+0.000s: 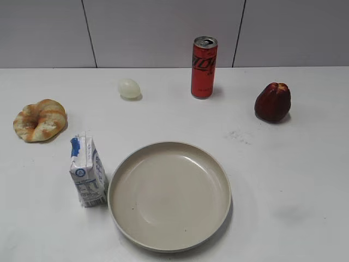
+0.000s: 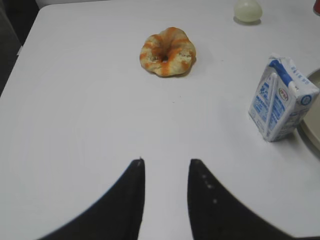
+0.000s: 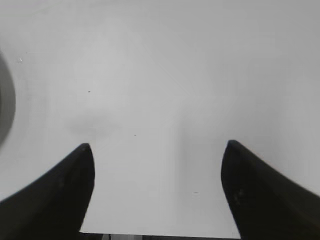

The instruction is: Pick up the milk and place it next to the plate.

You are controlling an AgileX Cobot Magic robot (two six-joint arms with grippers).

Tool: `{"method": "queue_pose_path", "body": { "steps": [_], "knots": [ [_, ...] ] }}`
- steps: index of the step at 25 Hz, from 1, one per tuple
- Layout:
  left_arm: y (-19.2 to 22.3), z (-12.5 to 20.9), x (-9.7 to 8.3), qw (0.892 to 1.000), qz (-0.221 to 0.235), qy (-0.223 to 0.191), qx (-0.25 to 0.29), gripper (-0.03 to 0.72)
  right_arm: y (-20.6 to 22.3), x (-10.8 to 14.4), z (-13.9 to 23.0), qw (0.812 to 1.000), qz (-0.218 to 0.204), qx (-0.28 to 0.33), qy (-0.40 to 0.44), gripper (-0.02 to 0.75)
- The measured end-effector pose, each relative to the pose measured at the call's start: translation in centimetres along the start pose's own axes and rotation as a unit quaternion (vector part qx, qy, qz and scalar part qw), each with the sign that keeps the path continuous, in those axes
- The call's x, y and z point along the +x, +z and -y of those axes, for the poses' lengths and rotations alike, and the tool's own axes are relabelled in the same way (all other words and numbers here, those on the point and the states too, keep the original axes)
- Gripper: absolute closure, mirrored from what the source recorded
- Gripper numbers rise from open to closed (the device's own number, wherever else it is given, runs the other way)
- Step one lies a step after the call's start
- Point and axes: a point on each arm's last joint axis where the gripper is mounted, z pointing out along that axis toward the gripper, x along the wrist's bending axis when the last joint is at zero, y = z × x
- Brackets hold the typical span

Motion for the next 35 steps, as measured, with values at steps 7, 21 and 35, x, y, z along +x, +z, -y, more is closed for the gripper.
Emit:
{"method": "queue_pose_path", "body": {
  "steps": [7,21,35],
  "knots": [
    [0.0,0.0,0.0,1.000,0.000,0.000,0.000,0.459,-3.0,-0.4,7.0,0.994,0.019,-0.110,-0.004,0.145],
    [0.0,0.0,0.0,1.000,0.000,0.000,0.000,0.459,-5.2,-0.6,16.6,0.946,0.031,-0.318,-0.059,0.145],
    [0.0,0.0,0.0,1.000,0.000,0.000,0.000,0.459,-5.0,-0.6,17.0,0.946,0.025,-0.318,-0.061,0.145]
  ]
}}
